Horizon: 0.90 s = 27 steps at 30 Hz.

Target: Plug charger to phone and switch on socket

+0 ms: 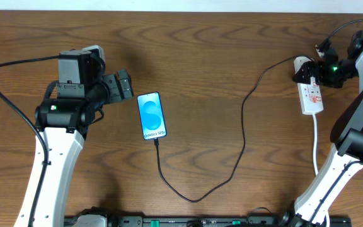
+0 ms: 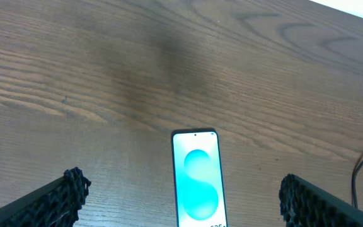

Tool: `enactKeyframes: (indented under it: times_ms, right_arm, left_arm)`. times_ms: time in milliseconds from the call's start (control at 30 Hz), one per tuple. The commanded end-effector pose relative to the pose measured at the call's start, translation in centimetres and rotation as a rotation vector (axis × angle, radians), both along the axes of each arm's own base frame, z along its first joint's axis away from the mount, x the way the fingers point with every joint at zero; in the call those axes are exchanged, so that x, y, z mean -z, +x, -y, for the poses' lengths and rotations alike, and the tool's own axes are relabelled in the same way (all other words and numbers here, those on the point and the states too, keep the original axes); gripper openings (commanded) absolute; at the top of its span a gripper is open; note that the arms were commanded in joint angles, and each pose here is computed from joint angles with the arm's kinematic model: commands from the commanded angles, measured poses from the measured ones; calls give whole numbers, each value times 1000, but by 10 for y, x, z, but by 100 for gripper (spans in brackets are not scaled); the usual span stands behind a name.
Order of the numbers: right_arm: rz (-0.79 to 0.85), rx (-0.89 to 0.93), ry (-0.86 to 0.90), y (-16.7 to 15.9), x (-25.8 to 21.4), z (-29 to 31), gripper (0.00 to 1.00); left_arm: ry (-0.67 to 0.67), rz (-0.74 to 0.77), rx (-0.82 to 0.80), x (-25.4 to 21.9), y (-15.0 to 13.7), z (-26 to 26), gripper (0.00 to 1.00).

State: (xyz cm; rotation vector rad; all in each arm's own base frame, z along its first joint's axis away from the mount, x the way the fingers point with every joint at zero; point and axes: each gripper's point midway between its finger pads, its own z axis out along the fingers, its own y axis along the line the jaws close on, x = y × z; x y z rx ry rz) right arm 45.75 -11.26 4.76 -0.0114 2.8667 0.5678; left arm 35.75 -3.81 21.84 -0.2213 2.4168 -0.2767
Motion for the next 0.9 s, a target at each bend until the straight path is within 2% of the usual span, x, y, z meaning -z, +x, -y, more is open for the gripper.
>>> enactKeyframes:
  times_ms: [0,867]
  right_arm:
    - [-1,11,21,4,0,-5,99]
    - [-31,34,115,-4,18,-24,99]
  left_arm:
    - [12,20,3,-8,3,-1,99]
    - [12,20,3,-8,3,-1,99]
